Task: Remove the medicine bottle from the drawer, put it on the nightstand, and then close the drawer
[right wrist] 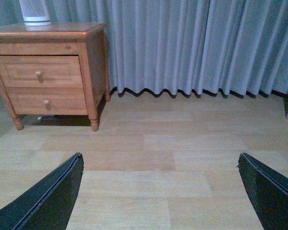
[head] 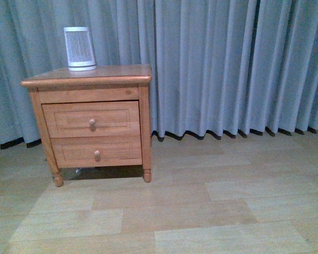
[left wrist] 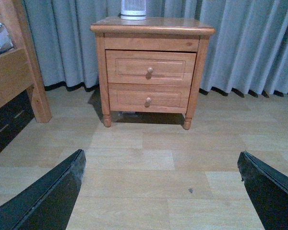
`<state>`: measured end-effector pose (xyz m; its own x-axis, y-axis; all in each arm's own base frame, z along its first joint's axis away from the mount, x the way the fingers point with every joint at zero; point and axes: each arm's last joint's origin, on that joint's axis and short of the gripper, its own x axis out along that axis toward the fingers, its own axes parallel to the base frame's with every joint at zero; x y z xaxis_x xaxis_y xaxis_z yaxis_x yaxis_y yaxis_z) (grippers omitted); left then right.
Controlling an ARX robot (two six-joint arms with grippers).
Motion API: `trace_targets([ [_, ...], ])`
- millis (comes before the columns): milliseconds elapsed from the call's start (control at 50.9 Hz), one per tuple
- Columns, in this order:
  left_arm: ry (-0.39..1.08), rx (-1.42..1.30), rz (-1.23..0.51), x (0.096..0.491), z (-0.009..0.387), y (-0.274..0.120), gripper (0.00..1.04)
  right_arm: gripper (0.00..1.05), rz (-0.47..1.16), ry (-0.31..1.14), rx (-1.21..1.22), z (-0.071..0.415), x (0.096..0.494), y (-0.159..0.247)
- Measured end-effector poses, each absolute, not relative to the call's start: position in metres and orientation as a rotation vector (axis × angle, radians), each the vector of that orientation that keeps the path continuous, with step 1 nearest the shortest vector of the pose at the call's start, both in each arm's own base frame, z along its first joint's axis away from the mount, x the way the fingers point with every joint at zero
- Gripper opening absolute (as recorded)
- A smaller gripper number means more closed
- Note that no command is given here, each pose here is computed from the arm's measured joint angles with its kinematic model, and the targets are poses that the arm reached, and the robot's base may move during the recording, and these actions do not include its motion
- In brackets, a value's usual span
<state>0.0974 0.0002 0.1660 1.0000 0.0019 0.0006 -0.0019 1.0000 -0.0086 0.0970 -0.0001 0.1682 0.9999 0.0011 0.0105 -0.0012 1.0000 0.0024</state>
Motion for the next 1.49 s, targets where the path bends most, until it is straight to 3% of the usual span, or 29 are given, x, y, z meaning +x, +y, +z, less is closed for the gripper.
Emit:
trace_targets([
  [1374,-0.001,-0.008,0.002,0.0974,0.1662,0.0001,0.98,0.98,0.002,-0.010,0.002,0.1681,0.0970,-0.0001],
  [1492,0.164,-0.050,0.106,0.1048,0.1751,0.0033,0.98,0.98,0.001,-0.010,0.002,0.1681,0.0970,-0.0001],
])
